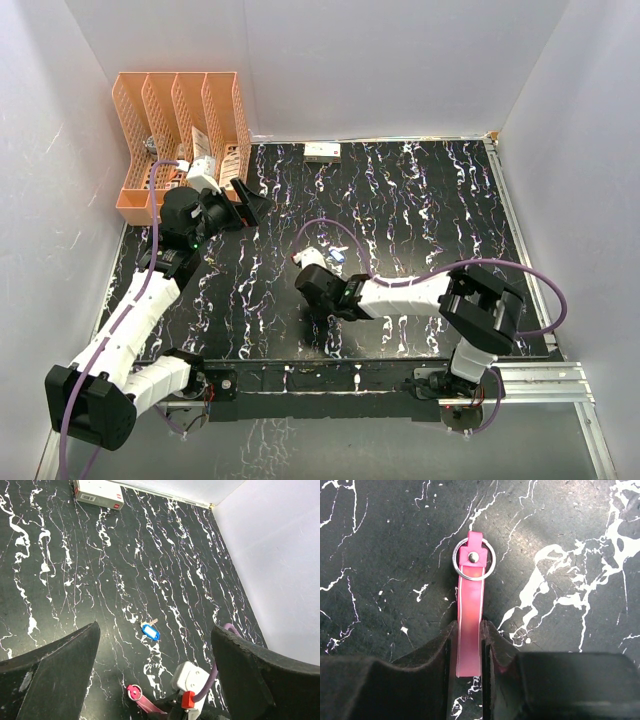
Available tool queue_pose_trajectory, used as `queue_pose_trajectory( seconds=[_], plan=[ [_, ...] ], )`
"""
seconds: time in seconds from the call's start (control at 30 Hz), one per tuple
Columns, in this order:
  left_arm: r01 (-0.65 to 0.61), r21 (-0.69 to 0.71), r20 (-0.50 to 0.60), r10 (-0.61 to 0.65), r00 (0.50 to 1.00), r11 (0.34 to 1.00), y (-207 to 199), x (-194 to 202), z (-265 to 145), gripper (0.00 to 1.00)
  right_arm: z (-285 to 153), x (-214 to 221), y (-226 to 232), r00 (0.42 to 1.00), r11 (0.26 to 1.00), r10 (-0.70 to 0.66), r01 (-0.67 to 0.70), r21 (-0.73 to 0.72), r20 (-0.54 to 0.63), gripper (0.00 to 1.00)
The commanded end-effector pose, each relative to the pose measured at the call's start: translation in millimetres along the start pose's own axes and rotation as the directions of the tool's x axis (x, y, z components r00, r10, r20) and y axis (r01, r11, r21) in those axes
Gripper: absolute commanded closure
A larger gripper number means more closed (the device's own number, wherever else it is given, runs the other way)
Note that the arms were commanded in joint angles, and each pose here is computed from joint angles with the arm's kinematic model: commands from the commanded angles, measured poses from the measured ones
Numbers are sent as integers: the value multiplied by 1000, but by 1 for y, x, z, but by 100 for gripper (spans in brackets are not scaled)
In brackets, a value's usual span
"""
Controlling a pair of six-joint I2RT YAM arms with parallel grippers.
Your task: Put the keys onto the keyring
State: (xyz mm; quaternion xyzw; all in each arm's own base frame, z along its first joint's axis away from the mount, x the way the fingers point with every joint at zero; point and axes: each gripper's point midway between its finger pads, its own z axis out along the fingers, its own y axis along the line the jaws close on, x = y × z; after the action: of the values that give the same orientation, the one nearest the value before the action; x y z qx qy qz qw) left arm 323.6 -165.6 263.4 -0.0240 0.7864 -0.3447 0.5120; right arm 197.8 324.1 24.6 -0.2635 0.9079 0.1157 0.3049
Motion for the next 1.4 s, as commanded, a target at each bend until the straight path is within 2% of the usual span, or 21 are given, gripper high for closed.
queue_pose_trajectory(
  seconds=[0.0, 0.23, 0.6, 0.9, 1.13, 1.37],
  plan=[
    [-19, 33, 27, 19, 999, 999, -11, -7, -9, 9, -17, -21, -7, 996, 999, 27, -29, 21, 85, 81],
    [-21, 119, 21, 19, 1000, 993, -21, 2, -10, 9, -63, -67, -9, 964, 999, 50, -47, -17, 263, 81],
    [-38, 281, -66, 58, 996, 959, -39, 32, -7, 10, -145, -124, -19, 862, 996, 70, -35, -78, 502, 79],
    [-93, 355, -107, 139, 985, 930, -56, 58, -6, 12, -165, -132, -19, 829, 993, 79, -18, -115, 554, 78],
    [-175, 390, -92, 228, 969, 904, -70, 75, -10, 14, -174, -137, -18, 819, 992, 83, -12, -127, 568, 78],
    [-176, 413, -135, 251, 958, 894, -76, 96, -8, 14, -177, -141, -20, 807, 993, 84, -17, -119, 585, 78]
  ],
)
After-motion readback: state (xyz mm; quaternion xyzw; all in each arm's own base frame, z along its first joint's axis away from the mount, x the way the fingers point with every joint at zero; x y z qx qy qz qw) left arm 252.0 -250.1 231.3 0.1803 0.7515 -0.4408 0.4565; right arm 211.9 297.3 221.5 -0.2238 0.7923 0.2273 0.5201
